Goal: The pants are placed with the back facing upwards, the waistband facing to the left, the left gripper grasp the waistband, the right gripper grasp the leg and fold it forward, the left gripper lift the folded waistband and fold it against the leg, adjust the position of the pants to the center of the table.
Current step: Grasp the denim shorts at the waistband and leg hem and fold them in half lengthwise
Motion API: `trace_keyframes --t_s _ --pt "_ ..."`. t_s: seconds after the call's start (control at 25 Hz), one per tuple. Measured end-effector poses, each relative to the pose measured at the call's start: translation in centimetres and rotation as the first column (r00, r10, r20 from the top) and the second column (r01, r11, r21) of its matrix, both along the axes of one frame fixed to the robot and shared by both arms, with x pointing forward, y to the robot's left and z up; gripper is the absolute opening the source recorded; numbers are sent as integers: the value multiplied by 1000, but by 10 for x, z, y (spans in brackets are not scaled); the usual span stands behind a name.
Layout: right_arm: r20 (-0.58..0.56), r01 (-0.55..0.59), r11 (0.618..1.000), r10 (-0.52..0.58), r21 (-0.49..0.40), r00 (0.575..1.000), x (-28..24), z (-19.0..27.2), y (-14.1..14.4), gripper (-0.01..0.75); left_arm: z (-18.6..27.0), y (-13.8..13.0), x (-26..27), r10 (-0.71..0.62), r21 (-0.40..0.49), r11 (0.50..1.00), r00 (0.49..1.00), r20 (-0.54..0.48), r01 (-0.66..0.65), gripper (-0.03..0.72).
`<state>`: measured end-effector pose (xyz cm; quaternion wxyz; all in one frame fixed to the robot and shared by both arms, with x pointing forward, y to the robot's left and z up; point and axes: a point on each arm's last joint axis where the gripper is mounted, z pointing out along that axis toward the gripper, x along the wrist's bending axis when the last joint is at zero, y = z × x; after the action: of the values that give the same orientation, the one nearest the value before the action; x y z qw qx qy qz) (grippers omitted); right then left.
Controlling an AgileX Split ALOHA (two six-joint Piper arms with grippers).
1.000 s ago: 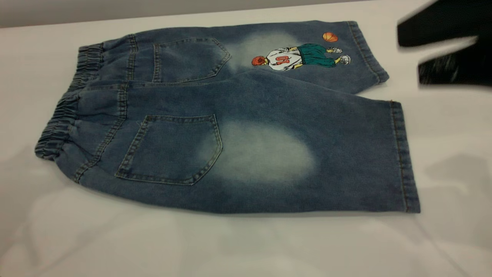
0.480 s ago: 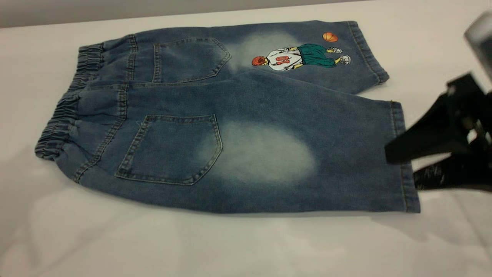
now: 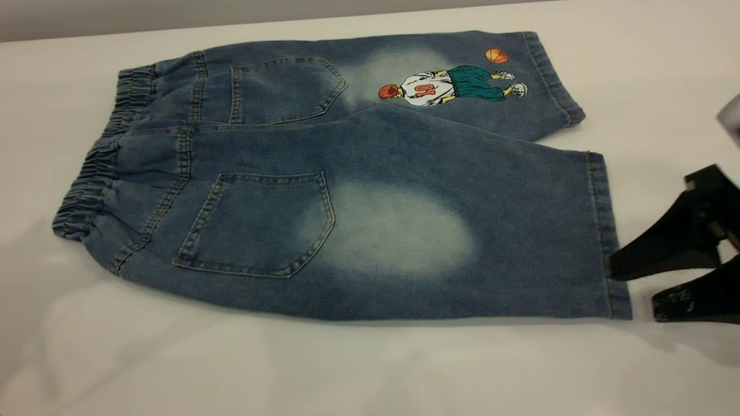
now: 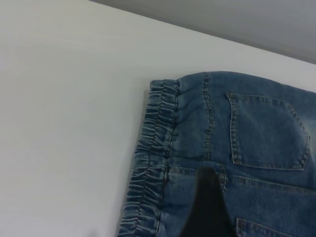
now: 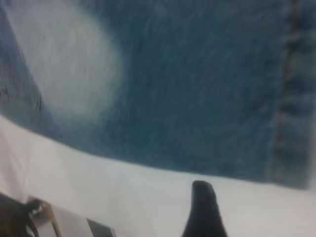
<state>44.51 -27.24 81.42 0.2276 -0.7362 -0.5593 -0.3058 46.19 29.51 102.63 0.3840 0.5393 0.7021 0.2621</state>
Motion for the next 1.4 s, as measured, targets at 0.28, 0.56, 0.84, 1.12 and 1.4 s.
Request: trace_keyframes --t_s 0.28,0.56,0.84,1.12,1.4 --pt "-52 1 1000 -1 -9 999 -5 -11 -2 431 0 0 0 0 0 1000 1000 0 0 470" --pt "-139 69 992 -53 110 989 -11 -26 6 426 0 0 0 0 0 1000 1000 0 0 470" --pt "-192 115 968 -73 222 979 -11 -39 12 421 0 0 0 0 0 1000 1000 0 0 470" --pt "-132 121 952 -86 280 987 13 -45 11 420 0 0 0 -1 0 1000 1000 -4 1 470" --pt "-72 108 956 -91 274 993 31 -45 7 423 -1 0 0 -3 0 1000 1000 -9 3 470"
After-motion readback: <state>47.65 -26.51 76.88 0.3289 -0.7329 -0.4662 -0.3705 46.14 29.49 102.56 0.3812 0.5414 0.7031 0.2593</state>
